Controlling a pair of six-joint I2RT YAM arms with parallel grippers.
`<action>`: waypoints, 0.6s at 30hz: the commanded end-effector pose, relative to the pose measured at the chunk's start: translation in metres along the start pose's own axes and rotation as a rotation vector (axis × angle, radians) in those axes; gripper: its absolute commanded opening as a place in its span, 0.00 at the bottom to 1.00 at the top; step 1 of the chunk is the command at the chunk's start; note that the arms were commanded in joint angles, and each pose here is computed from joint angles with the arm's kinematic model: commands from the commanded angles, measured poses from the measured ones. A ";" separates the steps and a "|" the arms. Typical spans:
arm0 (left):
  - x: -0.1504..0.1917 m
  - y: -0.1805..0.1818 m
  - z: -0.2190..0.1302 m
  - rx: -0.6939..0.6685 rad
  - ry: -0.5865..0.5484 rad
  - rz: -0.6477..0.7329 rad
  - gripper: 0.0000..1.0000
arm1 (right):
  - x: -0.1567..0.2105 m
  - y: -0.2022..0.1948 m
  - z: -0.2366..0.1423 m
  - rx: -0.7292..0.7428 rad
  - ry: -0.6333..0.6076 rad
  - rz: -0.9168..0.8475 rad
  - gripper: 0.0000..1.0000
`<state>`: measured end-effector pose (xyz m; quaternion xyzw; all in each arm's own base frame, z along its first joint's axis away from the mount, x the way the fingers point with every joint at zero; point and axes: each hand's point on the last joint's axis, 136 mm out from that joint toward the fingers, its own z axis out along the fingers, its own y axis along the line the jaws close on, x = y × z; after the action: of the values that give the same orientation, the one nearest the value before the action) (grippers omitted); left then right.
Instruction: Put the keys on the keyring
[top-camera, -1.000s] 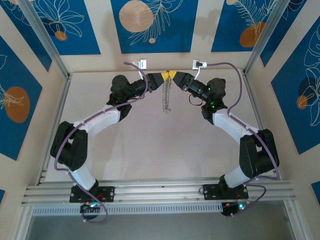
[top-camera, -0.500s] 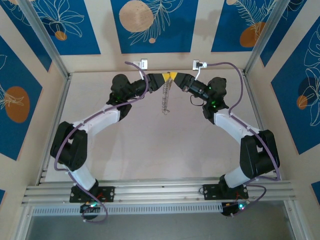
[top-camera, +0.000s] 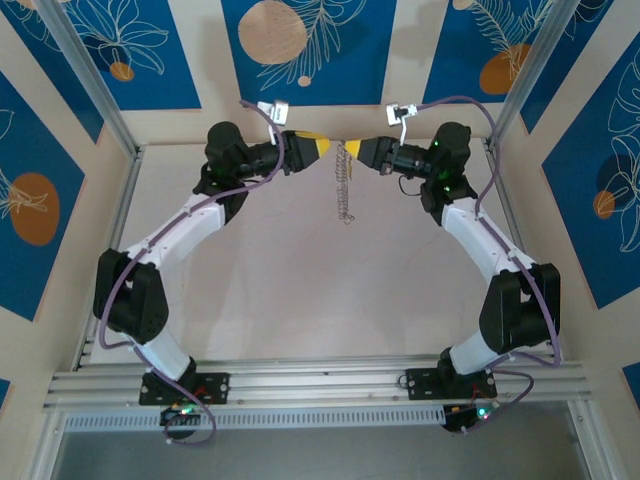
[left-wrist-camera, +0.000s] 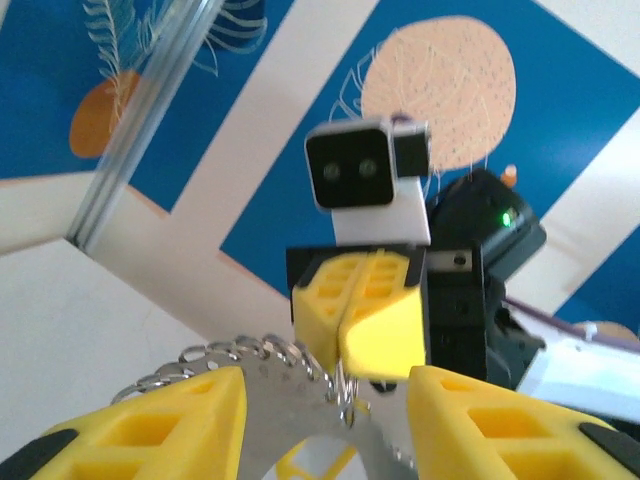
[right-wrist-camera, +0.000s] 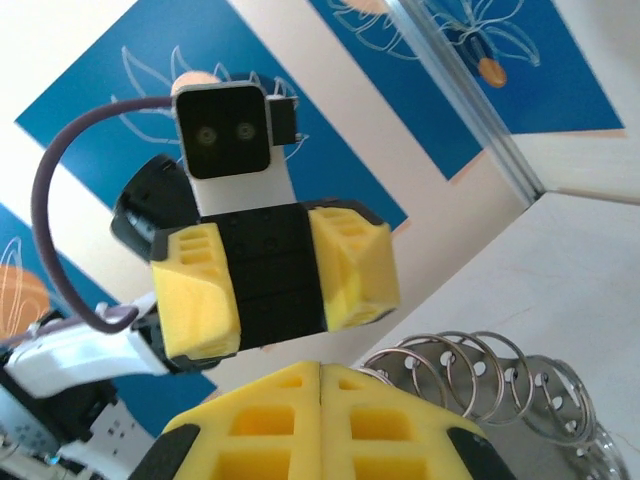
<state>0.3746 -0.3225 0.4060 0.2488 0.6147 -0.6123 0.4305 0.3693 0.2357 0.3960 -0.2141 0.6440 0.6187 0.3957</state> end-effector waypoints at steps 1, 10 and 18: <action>0.006 -0.017 -0.005 0.048 0.112 0.060 0.47 | 0.010 0.012 0.000 -0.076 0.121 -0.021 0.00; 0.012 -0.024 -0.005 0.094 0.194 0.061 0.47 | 0.010 0.013 0.001 -0.080 0.170 -0.047 0.00; 0.015 -0.017 -0.001 0.095 0.198 0.036 0.47 | 0.012 0.009 0.003 -0.083 0.169 -0.040 0.00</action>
<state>0.3526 -0.3288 0.3940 0.3235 0.6325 -0.6040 0.3612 0.3591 0.2418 0.3859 -0.2769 0.6549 0.6150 0.3409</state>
